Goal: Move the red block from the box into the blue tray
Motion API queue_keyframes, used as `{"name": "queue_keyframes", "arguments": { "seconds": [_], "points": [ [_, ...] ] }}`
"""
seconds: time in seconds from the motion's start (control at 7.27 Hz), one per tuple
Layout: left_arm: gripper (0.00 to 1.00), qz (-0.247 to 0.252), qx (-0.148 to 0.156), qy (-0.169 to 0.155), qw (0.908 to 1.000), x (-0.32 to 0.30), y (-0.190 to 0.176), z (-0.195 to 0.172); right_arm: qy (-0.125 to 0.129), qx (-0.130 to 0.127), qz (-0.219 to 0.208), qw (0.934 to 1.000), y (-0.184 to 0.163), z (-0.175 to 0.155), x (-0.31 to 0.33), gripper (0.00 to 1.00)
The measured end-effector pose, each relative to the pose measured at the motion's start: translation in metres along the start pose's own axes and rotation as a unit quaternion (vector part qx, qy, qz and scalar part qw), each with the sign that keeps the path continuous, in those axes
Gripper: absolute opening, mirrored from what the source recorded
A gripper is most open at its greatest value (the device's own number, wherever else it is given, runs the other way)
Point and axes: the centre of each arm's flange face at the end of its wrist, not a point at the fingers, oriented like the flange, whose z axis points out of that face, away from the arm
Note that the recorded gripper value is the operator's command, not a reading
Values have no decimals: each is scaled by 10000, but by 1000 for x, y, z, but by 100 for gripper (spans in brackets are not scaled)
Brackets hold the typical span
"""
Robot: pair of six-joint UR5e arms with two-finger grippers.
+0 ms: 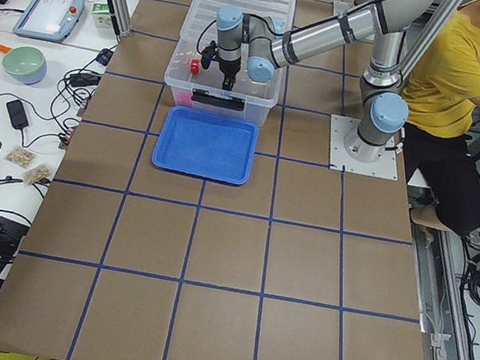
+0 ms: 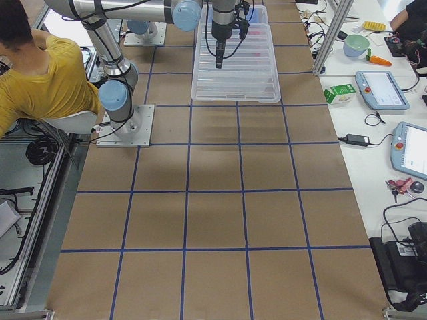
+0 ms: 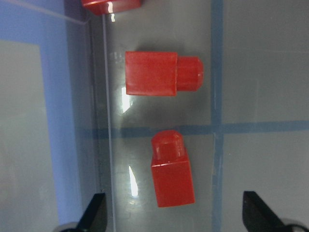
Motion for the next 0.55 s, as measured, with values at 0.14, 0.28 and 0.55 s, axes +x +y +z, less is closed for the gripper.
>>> {"name": "queue_keyframes", "arguments": {
  "seconds": [0.14, 0.28, 0.55],
  "points": [
    [100, -9, -22, 6, 10000, -1, -2, 5, 1, 5, 0, 10000, 0, 0, 0, 100],
    [100, -16, -44, 9, 10000, -1, -3, 9, 1, 7, -1, 10000, 0, 0, 0, 100],
    [100, -81, -127, 29, 9999, -8, -4, 18, 22, 9, -1, 10000, 0, 0, 0, 100]
  ]
}}
